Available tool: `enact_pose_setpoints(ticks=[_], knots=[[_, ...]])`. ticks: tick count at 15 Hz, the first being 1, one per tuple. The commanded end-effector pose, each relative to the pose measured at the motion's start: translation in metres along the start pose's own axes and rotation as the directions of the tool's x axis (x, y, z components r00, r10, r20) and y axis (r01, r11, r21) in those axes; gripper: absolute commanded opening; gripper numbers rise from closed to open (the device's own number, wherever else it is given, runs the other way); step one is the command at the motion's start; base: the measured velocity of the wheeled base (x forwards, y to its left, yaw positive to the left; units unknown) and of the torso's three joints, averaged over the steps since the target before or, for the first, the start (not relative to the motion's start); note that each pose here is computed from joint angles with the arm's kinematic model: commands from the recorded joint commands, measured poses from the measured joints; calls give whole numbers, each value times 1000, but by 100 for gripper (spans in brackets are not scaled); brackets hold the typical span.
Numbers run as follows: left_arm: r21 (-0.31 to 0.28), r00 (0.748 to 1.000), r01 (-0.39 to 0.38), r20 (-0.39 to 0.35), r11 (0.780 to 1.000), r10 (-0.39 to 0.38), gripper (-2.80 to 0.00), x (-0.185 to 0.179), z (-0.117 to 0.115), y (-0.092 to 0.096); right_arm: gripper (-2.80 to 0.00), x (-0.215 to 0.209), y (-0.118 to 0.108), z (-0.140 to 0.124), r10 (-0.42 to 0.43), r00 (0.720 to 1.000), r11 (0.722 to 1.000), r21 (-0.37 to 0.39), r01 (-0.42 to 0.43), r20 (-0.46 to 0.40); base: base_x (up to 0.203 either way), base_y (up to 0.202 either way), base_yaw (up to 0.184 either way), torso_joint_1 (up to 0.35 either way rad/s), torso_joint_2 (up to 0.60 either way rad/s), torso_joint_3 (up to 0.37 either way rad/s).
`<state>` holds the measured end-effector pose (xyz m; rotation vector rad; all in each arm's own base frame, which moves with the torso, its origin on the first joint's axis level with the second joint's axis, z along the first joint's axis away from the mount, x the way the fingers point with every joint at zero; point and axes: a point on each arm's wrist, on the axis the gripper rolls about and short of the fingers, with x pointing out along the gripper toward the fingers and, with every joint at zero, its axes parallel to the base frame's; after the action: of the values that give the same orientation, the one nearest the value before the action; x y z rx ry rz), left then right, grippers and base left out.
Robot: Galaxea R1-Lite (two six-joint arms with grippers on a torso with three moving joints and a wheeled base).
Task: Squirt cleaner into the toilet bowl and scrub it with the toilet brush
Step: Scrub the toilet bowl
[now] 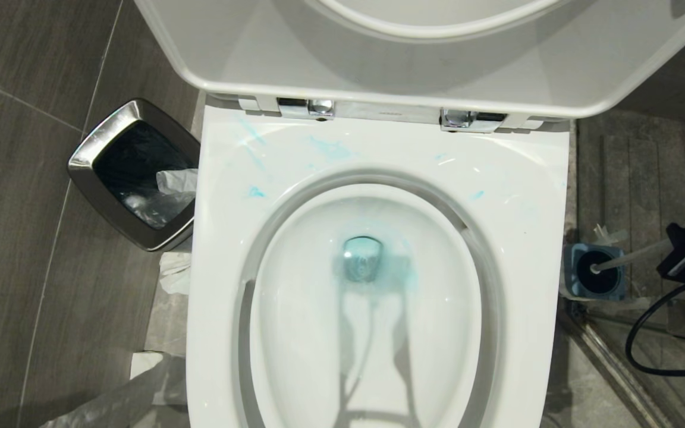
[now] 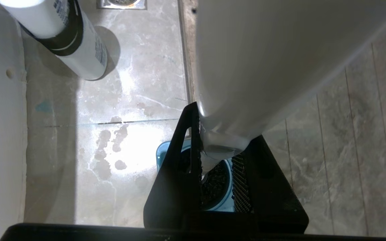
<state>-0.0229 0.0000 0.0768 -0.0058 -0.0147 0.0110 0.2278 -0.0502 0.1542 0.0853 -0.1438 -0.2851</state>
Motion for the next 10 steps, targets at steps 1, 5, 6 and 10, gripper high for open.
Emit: enact_pose_setpoints(ticks=[1,5,6,10], knots=[[0,1000,-1,-9,1000,1,-280,1,-2,0,-280,-3,0,6,2,1000,1000,-5,-2,28,0,0,0,0,0,0],[0,1000,-1,-9,1000,1,-280,1,-2,0,-280,-17,1,22,41,995,999,-25,-39,85,0,0,0,0,0,0],[0,1000,-1,-9,1000,1,-280,1,-2,0,-280,-22,2,26,53,994,998,-25,-51,100,0,0,0,0,0,0],[0,1000,-1,-9,1000,1,-280,1,-2,0,-280,-37,2,44,69,982,998,-24,-66,178,0,0,0,0,0,0]])
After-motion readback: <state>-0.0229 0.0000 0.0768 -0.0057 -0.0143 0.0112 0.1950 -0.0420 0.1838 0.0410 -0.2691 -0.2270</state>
